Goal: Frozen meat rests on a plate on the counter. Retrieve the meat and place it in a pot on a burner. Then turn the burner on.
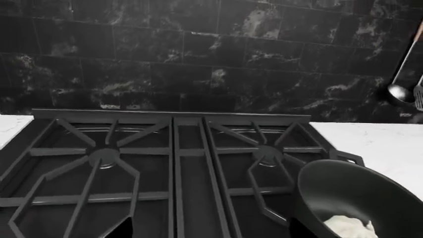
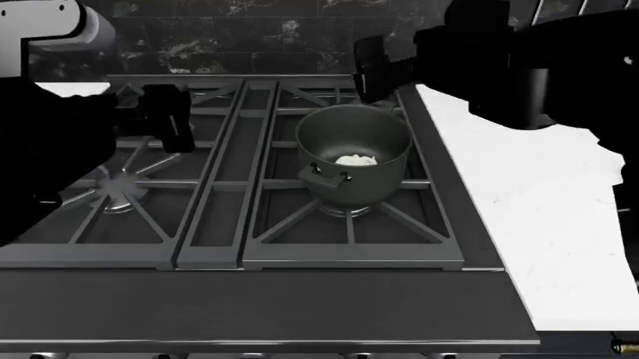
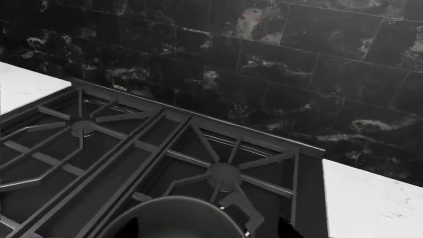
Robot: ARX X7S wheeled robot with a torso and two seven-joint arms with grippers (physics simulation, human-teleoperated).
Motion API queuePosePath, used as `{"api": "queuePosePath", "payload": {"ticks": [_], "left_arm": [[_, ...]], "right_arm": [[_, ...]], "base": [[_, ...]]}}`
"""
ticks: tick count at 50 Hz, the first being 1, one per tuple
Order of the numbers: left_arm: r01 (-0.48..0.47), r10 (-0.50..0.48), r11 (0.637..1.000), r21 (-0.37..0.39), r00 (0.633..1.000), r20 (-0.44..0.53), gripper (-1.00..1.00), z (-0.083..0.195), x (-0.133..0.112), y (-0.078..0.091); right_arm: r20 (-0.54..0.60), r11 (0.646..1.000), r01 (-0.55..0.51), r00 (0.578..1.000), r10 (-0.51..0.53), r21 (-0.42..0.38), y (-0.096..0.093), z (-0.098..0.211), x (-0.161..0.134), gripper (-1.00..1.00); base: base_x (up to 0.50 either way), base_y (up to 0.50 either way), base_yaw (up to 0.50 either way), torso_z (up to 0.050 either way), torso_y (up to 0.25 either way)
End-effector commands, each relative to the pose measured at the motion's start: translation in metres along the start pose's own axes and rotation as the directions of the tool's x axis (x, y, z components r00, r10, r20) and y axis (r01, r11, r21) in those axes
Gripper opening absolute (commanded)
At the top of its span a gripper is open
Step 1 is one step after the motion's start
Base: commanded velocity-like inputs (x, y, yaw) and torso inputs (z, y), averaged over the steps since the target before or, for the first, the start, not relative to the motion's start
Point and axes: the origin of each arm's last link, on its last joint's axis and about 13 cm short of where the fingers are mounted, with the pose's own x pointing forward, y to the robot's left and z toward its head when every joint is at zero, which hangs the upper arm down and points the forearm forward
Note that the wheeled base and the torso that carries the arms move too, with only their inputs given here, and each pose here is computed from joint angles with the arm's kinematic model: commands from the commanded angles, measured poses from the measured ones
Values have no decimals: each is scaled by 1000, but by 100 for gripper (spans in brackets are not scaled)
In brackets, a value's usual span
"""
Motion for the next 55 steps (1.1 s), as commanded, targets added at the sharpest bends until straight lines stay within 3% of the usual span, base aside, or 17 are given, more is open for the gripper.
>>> {"api": "queuePosePath", "payload": {"ticks": [1, 9, 34, 47, 55], "left_arm": [[6, -6, 1000, 17, 1000, 9, 100, 3, -6, -5], [8, -8, 1000, 27, 1000, 8, 100, 6, -8, -8], [4, -5, 999, 36, 1000, 8, 100, 6, -9, -9], [-38, 36, 998, 45, 998, 47, 100, 3, -11, -7], [-78, 72, 996, 43, 990, 121, 100, -33, -20, -5]], "right_arm": [[97, 994, 101, 990, -104, 34, -5, 2, -13, 100], [121, 988, 149, 981, -152, 28, -8, -1, -13, 100], [132, 989, 147, 980, -149, 20, -11, -1, -13, 100], [196, 985, 173, 965, -174, 26, -6, -9, -22, 100], [281, 974, 205, 933, -225, 100, 0, -27, -41, 100]], "base": [[-23, 0, 0, 0, 0], [-398, 0, 0, 0, 0], [-500, 0, 0, 0, 0], [0, 0, 0, 0, 0], [0, 0, 0, 0, 0]]}}
